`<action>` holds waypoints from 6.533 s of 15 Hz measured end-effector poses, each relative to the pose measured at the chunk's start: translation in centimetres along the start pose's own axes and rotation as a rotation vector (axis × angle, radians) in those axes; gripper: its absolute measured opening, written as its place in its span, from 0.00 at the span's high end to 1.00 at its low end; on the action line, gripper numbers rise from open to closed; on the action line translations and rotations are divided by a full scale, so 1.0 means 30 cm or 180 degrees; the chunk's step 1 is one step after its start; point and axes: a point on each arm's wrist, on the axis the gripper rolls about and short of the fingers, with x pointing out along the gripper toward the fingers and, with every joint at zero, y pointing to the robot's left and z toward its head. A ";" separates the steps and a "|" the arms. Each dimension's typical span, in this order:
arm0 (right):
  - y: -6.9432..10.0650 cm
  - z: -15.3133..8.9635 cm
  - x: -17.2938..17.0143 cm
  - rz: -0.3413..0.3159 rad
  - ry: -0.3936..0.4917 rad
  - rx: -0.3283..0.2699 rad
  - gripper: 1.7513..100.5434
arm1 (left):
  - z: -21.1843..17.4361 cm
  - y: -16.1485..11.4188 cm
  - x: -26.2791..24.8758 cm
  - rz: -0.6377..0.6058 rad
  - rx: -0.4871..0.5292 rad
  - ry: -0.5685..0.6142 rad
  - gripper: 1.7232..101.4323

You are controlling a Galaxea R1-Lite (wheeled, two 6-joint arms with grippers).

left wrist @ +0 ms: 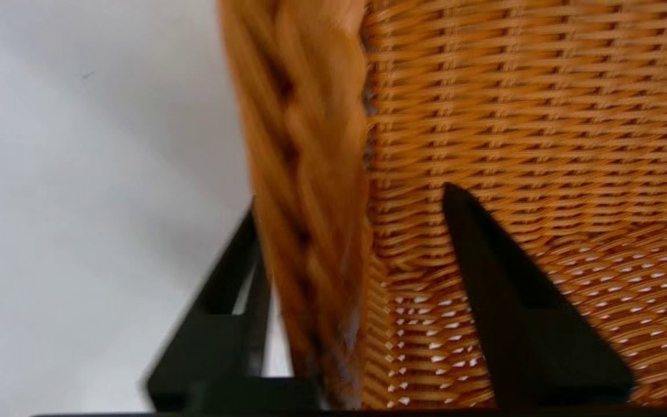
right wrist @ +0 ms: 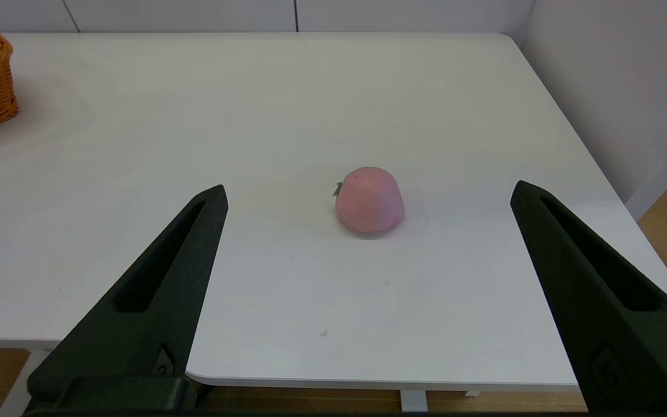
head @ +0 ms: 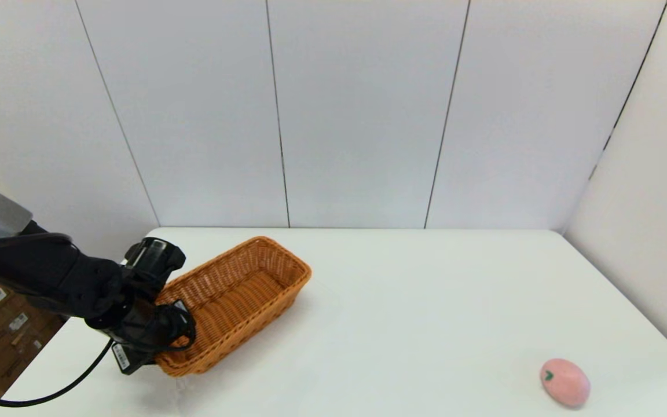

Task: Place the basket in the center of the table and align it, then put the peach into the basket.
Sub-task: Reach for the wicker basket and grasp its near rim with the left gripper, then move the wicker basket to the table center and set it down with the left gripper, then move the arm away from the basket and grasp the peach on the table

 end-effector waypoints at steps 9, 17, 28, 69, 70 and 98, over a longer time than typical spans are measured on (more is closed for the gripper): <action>0.000 0.000 0.000 0.0002 0.0001 0.0000 0.04 | -0.053 -0.038 -0.140 -0.0553 0.0316 0.0018 0.88; 0.000 0.000 0.000 0.0003 -0.0003 -0.0001 0.04 | -0.302 -0.259 -0.246 -0.1444 0.1423 0.0368 0.88; 0.000 0.000 0.000 0.0003 -0.0001 0.0000 0.04 | -0.348 -0.320 -0.040 -0.1325 0.1818 0.0518 0.88; 0.000 0.000 0.000 0.0002 -0.0003 0.0000 0.04 | -0.126 -0.280 -0.292 -0.1918 0.1709 -0.0303 0.19; 0.000 0.000 0.000 0.0002 -0.0003 -0.0001 0.04 | -0.101 -0.256 -0.376 -0.2070 0.1717 -0.0512 0.17; 0.000 0.000 0.000 0.0003 0.0001 -0.0011 0.04 | -0.565 0.763 -0.530 -0.1284 0.2090 -0.3537 0.04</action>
